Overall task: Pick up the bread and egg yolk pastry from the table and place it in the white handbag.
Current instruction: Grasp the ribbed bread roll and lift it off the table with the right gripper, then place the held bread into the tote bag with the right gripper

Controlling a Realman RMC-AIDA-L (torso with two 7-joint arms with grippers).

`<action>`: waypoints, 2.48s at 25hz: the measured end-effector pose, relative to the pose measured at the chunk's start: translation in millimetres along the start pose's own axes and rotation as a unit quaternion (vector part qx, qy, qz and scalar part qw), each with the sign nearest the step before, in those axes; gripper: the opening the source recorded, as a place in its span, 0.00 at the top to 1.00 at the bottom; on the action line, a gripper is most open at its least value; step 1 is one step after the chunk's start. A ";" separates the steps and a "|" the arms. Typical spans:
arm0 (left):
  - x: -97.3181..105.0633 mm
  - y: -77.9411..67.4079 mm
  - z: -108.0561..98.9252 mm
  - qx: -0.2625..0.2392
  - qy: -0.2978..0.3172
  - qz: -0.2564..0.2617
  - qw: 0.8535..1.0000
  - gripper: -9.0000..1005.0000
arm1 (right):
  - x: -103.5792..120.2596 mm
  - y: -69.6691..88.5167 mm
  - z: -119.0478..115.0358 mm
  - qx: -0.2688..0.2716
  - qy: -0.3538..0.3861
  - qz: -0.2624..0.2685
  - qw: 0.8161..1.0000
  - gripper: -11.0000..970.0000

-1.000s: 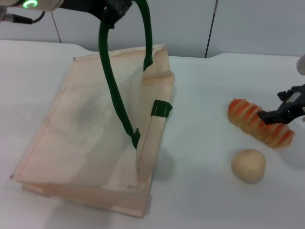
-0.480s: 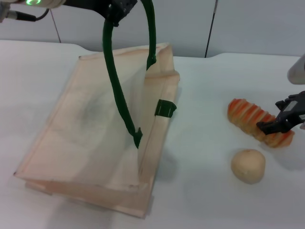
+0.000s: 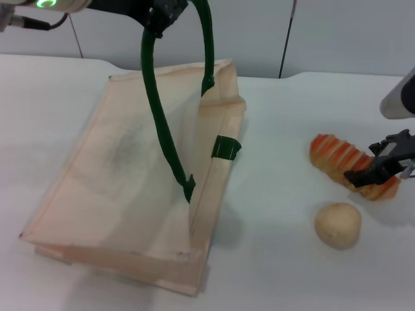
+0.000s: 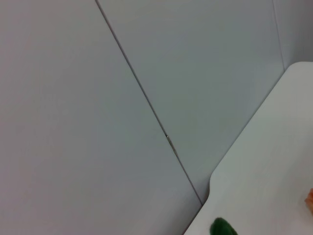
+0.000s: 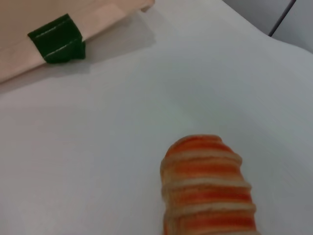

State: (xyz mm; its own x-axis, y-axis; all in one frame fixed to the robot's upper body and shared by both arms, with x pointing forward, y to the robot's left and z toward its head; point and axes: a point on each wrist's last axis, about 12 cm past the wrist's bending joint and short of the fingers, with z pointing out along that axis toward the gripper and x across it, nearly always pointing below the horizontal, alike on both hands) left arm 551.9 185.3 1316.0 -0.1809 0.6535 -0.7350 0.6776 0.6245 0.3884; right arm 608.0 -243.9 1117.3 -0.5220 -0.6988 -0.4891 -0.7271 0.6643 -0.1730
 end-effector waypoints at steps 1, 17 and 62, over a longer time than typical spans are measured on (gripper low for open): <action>-0.2 -0.2 0.0 0.001 -0.001 0.000 1.000 0.85 | -0.1 -0.1 1.6 -0.001 0.001 0.000 1.000 0.17; -1.0 -1.3 -0.4 0.006 -0.005 0.000 1.000 0.85 | -2.9 2.6 20.4 -0.005 0.016 -0.008 1.000 0.17; -11.7 1.5 -6.9 0.021 -0.040 -0.002 0.999 0.85 | -62.3 62.8 -19.3 -0.041 -0.054 -0.079 0.995 0.48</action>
State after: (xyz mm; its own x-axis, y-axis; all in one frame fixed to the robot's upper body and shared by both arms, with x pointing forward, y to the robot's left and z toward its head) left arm 550.1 181.6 1329.0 -0.1269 0.6130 -0.7798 0.7071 0.6072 0.3622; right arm 586.3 -163.7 1153.4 -0.3510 -0.7565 -0.5518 -0.8318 0.5225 -0.1873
